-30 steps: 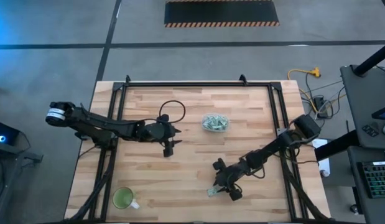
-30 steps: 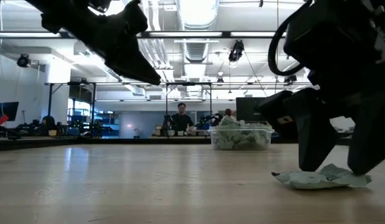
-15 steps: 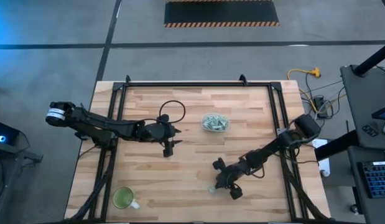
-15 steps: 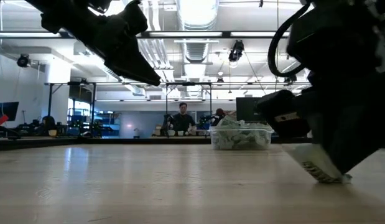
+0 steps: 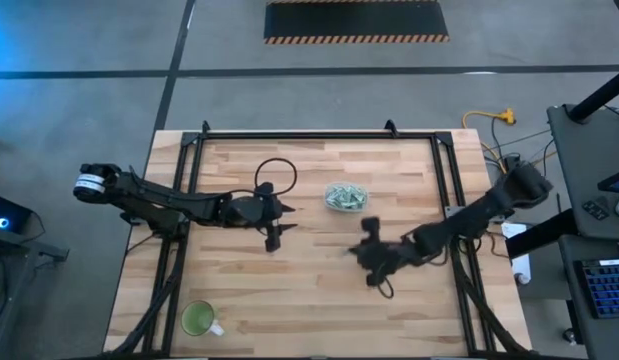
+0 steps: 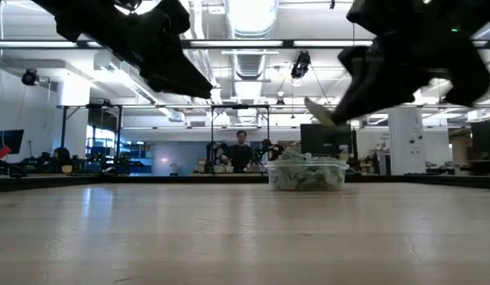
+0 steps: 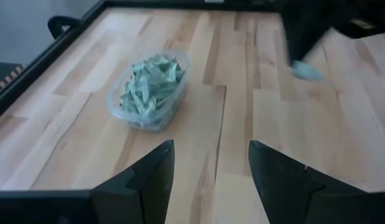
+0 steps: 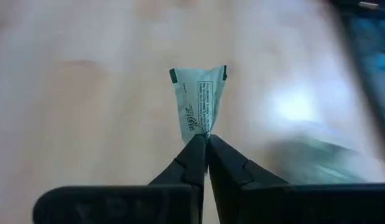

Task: Pick and place Stevia / Truvia into bins
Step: Put the stevia packet into the transparent bin

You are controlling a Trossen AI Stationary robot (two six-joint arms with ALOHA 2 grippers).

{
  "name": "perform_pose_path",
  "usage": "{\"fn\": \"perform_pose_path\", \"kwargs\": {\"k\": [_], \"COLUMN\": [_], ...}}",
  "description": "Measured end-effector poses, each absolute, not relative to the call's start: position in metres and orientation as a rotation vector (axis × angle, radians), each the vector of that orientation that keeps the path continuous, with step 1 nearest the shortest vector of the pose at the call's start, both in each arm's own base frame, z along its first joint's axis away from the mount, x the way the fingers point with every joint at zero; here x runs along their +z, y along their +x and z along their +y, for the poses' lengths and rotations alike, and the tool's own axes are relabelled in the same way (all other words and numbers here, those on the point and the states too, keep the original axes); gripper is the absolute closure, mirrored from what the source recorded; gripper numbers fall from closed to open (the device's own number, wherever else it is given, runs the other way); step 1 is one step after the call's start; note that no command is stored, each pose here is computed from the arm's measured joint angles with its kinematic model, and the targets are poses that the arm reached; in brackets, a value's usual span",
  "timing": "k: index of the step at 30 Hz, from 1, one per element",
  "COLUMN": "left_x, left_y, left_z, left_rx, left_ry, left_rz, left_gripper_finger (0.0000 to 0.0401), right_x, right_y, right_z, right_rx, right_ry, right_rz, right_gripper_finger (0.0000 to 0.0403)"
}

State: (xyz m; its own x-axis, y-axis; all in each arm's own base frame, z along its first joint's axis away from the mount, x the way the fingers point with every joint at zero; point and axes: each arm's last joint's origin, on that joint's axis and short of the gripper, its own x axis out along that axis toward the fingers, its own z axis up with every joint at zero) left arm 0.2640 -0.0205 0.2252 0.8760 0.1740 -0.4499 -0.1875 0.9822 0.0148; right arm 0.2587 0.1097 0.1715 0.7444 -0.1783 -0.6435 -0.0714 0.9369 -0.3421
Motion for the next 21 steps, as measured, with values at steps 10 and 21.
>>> {"fn": "perform_pose_path", "kwargs": {"k": [10, 21], "left_x": [0.232, 0.232], "left_y": [0.267, 0.267], "left_z": [-0.020, -0.020], "left_rx": [0.209, 0.200], "left_ry": [-0.041, -0.009], "left_rz": [0.386, 0.378], "left_gripper_finger": [0.0211, 0.0211], "right_x": [0.213, 0.190], "right_y": [0.248, 0.257], "right_z": [0.028, -0.033], "right_rx": [-0.442, -0.429], "right_ry": [-0.152, -0.049], "right_rz": [0.701, 0.852], "right_gripper_finger": [0.0394, 0.0394]}}
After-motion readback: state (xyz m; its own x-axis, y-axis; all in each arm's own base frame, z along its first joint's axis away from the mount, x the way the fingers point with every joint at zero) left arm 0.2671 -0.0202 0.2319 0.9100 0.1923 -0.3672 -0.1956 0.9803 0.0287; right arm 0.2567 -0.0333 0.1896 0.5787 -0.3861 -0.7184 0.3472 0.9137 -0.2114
